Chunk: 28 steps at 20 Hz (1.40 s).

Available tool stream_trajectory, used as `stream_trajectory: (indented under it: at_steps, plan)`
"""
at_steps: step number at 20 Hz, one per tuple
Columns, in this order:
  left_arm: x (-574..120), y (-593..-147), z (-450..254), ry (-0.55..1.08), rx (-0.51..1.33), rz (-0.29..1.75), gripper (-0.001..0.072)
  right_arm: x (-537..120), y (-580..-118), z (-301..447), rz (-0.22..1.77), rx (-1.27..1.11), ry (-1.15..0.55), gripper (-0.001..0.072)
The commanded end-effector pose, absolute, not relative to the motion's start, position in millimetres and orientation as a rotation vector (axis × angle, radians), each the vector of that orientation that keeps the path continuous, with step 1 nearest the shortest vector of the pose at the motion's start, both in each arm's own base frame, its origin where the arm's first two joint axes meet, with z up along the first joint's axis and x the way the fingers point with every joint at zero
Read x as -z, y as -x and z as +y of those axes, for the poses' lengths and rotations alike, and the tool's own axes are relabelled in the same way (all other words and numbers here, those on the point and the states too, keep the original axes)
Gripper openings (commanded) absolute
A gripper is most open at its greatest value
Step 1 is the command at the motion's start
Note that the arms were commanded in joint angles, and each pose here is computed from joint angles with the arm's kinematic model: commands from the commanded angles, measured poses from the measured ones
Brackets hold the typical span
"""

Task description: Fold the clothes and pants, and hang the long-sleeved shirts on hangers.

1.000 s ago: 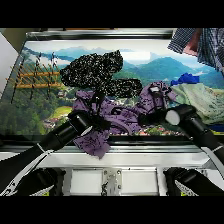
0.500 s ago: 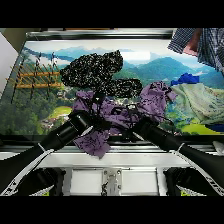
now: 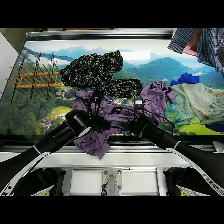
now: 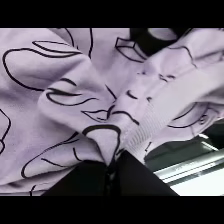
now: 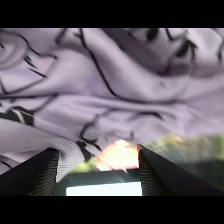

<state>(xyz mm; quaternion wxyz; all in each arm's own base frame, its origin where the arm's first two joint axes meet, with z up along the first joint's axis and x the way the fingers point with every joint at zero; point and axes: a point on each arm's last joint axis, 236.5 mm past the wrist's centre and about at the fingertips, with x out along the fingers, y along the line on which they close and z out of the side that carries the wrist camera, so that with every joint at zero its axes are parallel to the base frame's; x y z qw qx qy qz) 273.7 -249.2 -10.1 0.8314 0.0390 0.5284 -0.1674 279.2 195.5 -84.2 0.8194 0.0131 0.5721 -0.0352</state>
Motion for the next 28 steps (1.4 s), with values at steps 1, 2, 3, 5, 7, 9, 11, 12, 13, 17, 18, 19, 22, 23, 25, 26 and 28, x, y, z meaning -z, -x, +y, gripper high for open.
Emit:
stream_trajectory:
  at_steps: [1,2,3,5,7,9,11,12,13,17,18,19,22,23,25,26,28]
  plan:
    - [-6,-271,-246,-0.064,0.364,1.098,0.0014,78,-295,219,1.156,0.003,-0.113,0.0514]
    - [-9,-266,-246,-0.047,0.366,1.111,0.0014,80,-294,209,1.169,0.035,-0.087,0.0514]
    - [-12,-264,-245,-0.044,0.366,1.111,0.0014,83,-291,193,1.190,0.089,-0.049,0.0514]
    - [-20,-263,-242,-0.036,0.370,1.098,0.0014,84,-290,162,1.215,0.186,0.000,0.0514]
    - [-31,-262,-242,-0.020,0.381,1.076,0.0014,81,-297,148,1.211,0.209,0.018,0.0505]
    - [-44,-259,-242,0.025,0.397,1.058,0.0015,67,-307,140,1.199,0.164,0.073,0.0121]
    - [-67,-259,-243,0.052,0.433,1.044,0.0014,28,-324,132,1.155,0.111,0.129,0.0089]
    - [-84,-259,-246,0.062,0.467,1.035,0.0014,-1,-330,127,1.132,0.093,0.148,0.0079]
    - [-103,-260,-249,0.072,0.502,1.022,0.0014,-35,-331,121,1.117,0.073,0.173,0.0021]
    - [-174,-256,-263,0.082,0.684,1.013,0.0014,-148,-294,101,1.143,0.039,0.198,0.0020]
    - [-182,-251,-265,0.073,0.724,1.041,0.0014,-163,-281,97,1.160,0.037,0.177,0.0020]
    - [-184,-246,-264,0.061,0.754,1.074,0.0015,-172,-271,95,1.170,0.034,0.159,0.0020]
    - [-161,-233,-255,0.013,0.791,1.232,0.0015,-171,-242,93,1.259,0.013,0.143,0.0020]
    - [-143,-228,-249,0.009,0.780,1.301,0.0015,-165,-231,98,1.314,-0.014,0.140,0.0020]
    - [-103,-211,-242,0.023,0.766,1.448,0.0015,-152,-211,125,1.399,-0.139,0.100,0.0020]
    - [-82,-200,-240,0.044,0.760,1.519,0.0015,-145,-201,135,1.447,-0.188,0.087,0.0020]
    - [-48,-187,-243,0.081,0.766,1.601,0.0015,-122,-189,141,1.525,-0.209,0.092,0.0020]
